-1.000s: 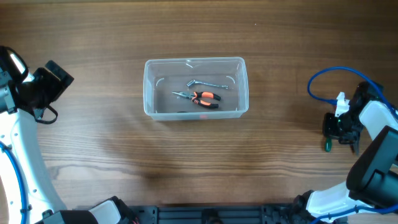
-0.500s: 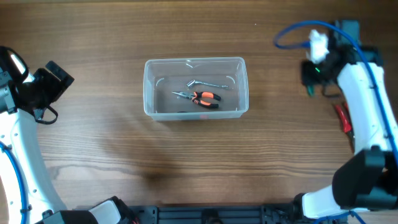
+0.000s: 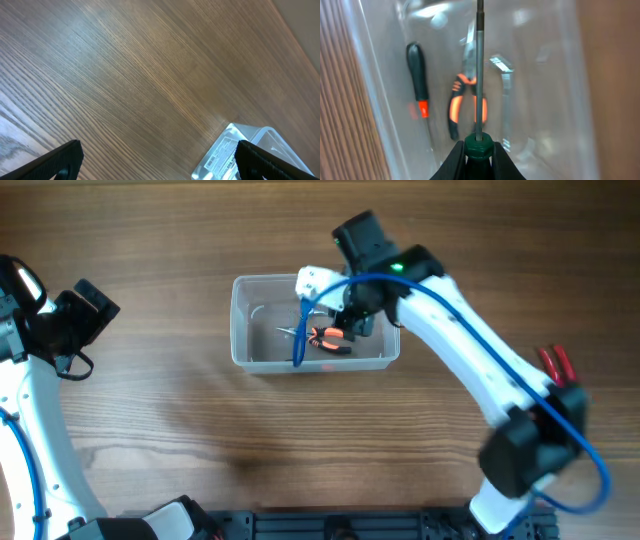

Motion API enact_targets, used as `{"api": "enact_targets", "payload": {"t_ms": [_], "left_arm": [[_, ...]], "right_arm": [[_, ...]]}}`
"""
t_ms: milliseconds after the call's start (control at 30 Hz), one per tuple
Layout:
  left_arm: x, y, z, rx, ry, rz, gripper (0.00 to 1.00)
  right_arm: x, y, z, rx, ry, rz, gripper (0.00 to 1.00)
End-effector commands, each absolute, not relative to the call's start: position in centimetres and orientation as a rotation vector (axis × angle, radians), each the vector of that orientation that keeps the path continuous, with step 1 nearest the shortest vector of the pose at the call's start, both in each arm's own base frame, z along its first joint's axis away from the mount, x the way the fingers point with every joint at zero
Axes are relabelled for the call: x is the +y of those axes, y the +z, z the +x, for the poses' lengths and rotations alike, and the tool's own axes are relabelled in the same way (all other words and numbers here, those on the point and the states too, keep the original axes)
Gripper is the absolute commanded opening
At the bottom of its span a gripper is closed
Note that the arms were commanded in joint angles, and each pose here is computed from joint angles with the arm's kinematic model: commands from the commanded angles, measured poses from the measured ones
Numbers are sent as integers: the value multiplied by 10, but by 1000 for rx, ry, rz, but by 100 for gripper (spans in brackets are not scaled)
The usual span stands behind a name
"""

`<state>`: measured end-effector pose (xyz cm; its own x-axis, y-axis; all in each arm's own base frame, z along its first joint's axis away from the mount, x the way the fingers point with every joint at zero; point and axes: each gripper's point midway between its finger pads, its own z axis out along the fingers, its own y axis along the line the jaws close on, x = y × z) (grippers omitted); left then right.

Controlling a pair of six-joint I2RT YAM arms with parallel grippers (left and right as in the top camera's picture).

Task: Pack container
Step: 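Carry the green screwdriver with the right gripper into the container and release, then move the right gripper back over the red-handled shears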

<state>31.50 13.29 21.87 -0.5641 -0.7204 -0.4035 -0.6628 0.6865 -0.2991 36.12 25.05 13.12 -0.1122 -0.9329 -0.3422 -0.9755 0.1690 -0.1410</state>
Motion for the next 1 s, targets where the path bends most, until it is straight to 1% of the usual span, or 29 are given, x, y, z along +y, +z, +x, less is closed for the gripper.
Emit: {"api": "enact_targets", "payload": {"t_ms": [0,100,200,233,267,300,333,367,433,533,567,600,667,733,800,867,900,933,967], "left_arm": [[129,222,316,2392,-179,-1061,100],[129,222,316,2392,-178,-1061,100],[129,222,316,2392,-178,-1062,100],[129,222,316,2392,-179,-1061,100],[129,222,316,2392,-179,-1061,100],[129,222,316,2392,-178,-1061,100],[129,222,316,2392,-179,-1061,100],[129,222,316,2392,-178,-1061,100],[129,222,316,2392,-179,-1061,100],[129,222,316,2391,-178,-1061,100],[129,222,316,2391,-178,-1061,100],[129,222,316,2391,-178,-1061,100],[129,222,316,2392,-178,-1061,100],[129,222,316,2392,-179,-1061,100],[129,222,316,2392,-179,-1061,100],[129,222,316,2392,-179,-1061,100],[129,222,316,2392,-179,-1061,100],[129,222,316,2392,-178,-1061,100],[129,222,316,2392,-178,-1061,100]], "right_arm": [[257,73,351,2158,320,-1947,4],[253,43,345,2239,355,-1980,4],[254,40,346,2260,357,-1960,6],[254,40,346,2261,357,-1960,16],[253,41,346,2285,359,-1934,40],[253,41,346,2336,363,-1880,48],[251,42,346,2419,354,-1796,69],[248,44,346,2500,342,-1710,100],[246,56,342,2551,344,-1648,100],[238,92,360,2633,261,-1383,100],[232,119,372,2632,232,-1252,100],[228,136,379,2621,214,-1176,100],[194,189,403,2590,97,-872,100],[143,237,417,2535,-30,-597,100],[82,278,415,2483,-96,-407,100],[23,293,407,2490,-150,-245,100],[-9,293,402,2514,-178,-159,100],[-54,285,393,2563,-230,-49,100],[-82,275,388,2603,-260,-9,100]]}}
